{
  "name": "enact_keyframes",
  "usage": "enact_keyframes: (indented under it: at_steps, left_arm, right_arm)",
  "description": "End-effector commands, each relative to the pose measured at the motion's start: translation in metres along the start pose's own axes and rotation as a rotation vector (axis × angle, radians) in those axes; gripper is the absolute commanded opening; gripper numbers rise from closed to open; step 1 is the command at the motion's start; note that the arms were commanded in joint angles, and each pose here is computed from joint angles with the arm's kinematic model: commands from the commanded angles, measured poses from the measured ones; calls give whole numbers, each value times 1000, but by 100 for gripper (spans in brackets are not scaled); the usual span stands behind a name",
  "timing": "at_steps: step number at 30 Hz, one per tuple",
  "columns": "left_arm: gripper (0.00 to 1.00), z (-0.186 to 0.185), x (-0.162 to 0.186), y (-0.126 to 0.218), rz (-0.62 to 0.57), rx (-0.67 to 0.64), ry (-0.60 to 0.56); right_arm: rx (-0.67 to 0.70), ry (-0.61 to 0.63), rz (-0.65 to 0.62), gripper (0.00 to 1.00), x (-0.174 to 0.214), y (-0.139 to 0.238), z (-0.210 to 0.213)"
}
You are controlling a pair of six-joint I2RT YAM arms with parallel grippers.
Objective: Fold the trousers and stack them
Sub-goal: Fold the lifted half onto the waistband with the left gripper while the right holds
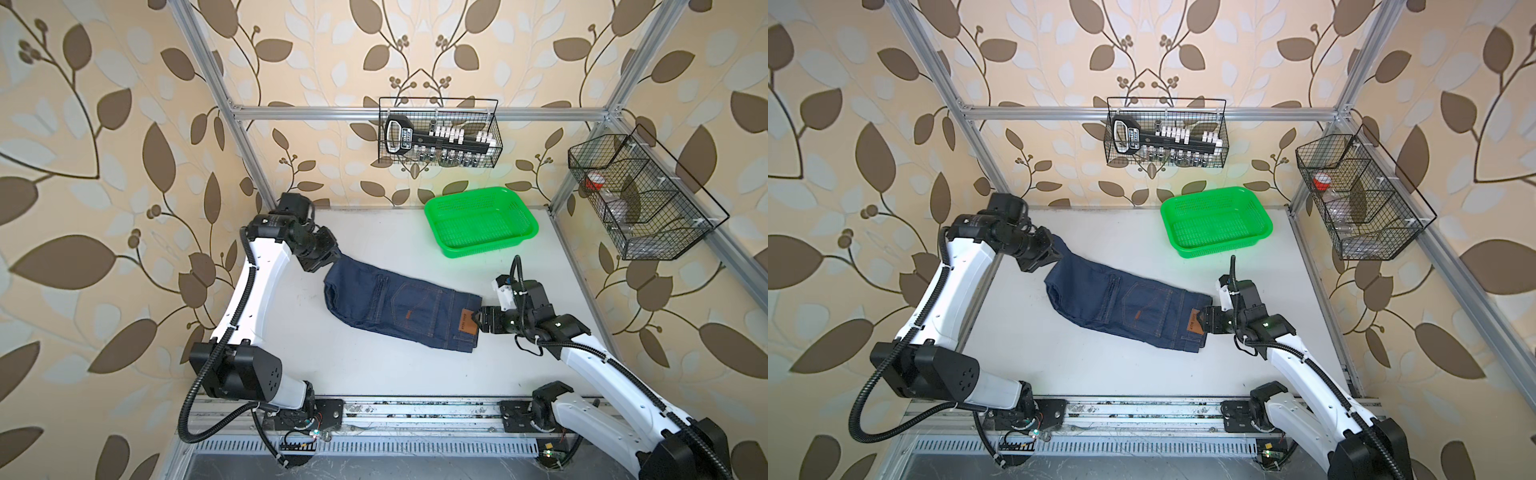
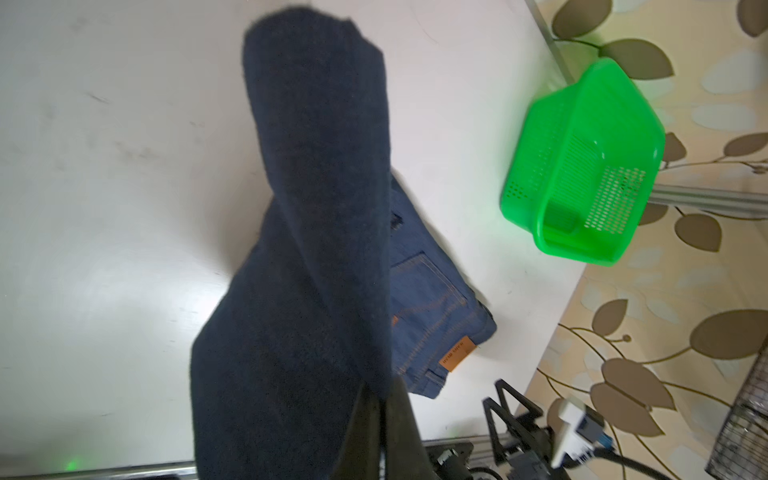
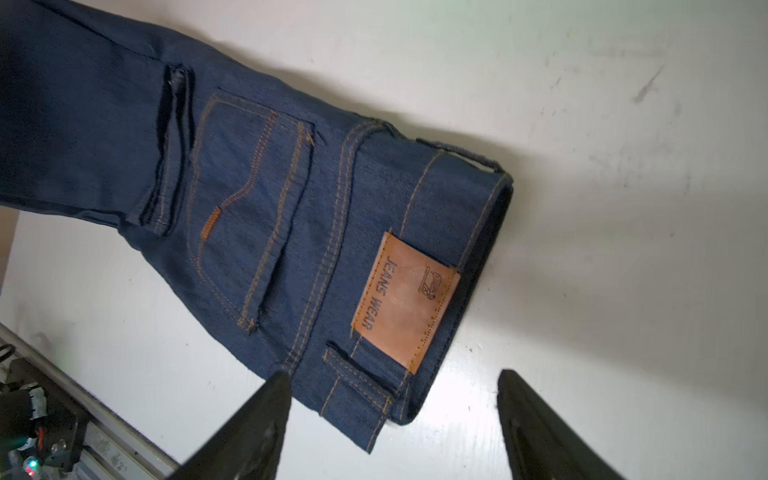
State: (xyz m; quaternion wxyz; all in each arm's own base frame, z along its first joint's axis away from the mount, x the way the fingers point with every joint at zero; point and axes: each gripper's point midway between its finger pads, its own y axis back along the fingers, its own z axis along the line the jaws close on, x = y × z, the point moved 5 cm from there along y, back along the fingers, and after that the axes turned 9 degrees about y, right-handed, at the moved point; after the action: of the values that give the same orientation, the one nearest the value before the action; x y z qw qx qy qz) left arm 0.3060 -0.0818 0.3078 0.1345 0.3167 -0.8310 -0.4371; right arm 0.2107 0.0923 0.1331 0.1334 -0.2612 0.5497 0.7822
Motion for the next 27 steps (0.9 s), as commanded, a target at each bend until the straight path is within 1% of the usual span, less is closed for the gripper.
enact_keyframes:
  at_steps: [1,3,4,6,11,14,18,24,27]
  left_arm:
    - [0,-46,32,12,27,152,-29]
    - [0,-67,56,1,70,193,-81]
    - [0,-75,67,-17,112,179,-100]
    - [0,-90,92,-34,161,178,-158]
    - [0,-108,139,-75,260,151,-258]
    - [0,-118,163,-92,320,142,-325]
    - [0,-121,190,-117,387,105,-394]
    - [0,-118,221,-154,452,65,-456]
    - [0,-122,235,-165,475,64,-491]
  right_arm:
    - [-20,-39,24,72,10,-12,-2]
    - [-19,-52,36,69,13,-18,-4]
    - [-15,-60,42,67,15,-20,-5]
    - [-15,-71,45,62,17,-24,-7]
    - [-10,-85,48,57,21,-31,-13]
    - [-20,-97,55,53,25,-36,-14]
    - [-31,-121,50,45,30,-42,-15]
    - [-40,-144,54,38,38,-50,-17]
    - [-52,-154,58,36,39,-53,-16]
